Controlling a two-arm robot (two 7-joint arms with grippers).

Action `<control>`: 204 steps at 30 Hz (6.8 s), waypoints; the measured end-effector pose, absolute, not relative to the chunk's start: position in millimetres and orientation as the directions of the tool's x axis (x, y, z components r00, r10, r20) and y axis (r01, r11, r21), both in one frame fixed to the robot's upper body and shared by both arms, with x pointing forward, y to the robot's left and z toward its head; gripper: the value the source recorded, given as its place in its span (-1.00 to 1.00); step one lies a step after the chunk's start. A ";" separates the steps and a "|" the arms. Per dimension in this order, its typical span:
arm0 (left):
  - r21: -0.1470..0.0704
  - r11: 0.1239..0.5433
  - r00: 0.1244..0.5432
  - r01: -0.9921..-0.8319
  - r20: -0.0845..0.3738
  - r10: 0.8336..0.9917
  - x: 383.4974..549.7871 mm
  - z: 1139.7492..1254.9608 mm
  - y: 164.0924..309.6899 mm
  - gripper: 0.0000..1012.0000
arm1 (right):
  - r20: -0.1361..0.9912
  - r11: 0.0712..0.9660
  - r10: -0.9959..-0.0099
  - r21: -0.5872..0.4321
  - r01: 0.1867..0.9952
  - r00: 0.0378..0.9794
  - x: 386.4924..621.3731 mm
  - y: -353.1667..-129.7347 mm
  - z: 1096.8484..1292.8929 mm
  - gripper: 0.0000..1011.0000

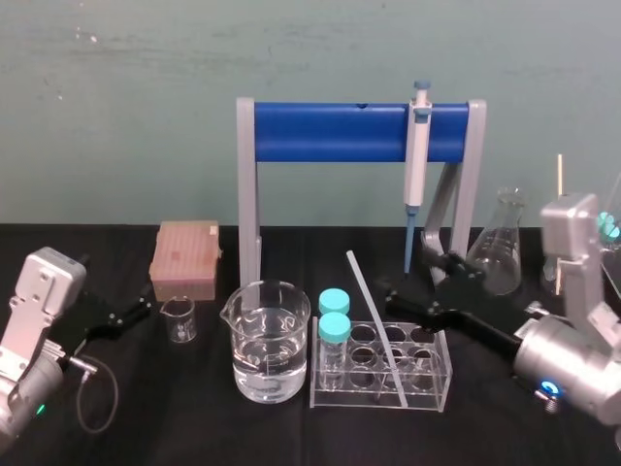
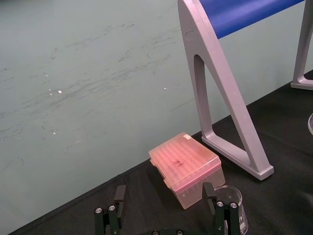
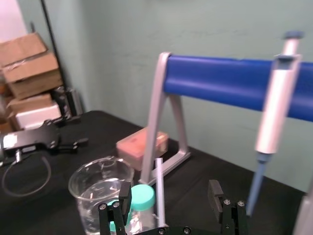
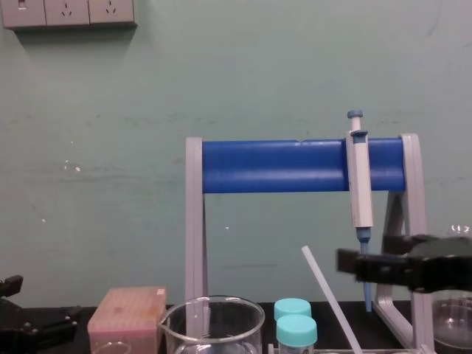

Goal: Pick up the stirring rod with one hand, then place it down.

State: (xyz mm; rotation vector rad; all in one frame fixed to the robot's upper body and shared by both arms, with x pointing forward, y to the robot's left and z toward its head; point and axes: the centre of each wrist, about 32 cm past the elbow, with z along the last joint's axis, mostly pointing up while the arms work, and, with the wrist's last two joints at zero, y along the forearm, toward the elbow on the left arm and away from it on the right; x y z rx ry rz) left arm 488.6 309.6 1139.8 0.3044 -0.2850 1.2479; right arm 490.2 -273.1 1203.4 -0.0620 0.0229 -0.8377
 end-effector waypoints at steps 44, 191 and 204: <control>0.070 0.287 0.292 -0.955 0.374 0.880 488.6 1139.8 309.7 0.98 | 0.006 0.696 -0.707 -0.174 0.697 0.707 537.3 -233.2 1191.9 0.66; 0.070 0.287 0.292 -0.955 0.374 0.880 488.6 1139.8 309.7 0.98 | 0.180 0.540 -0.841 0.298 0.787 0.510 523.1 -284.5 1214.4 -0.86; 0.070 0.287 0.292 -0.955 0.374 0.880 488.6 1139.8 309.7 0.98 | 0.181 0.545 -0.838 0.294 0.785 0.514 525.8 -285.1 1213.9 -0.86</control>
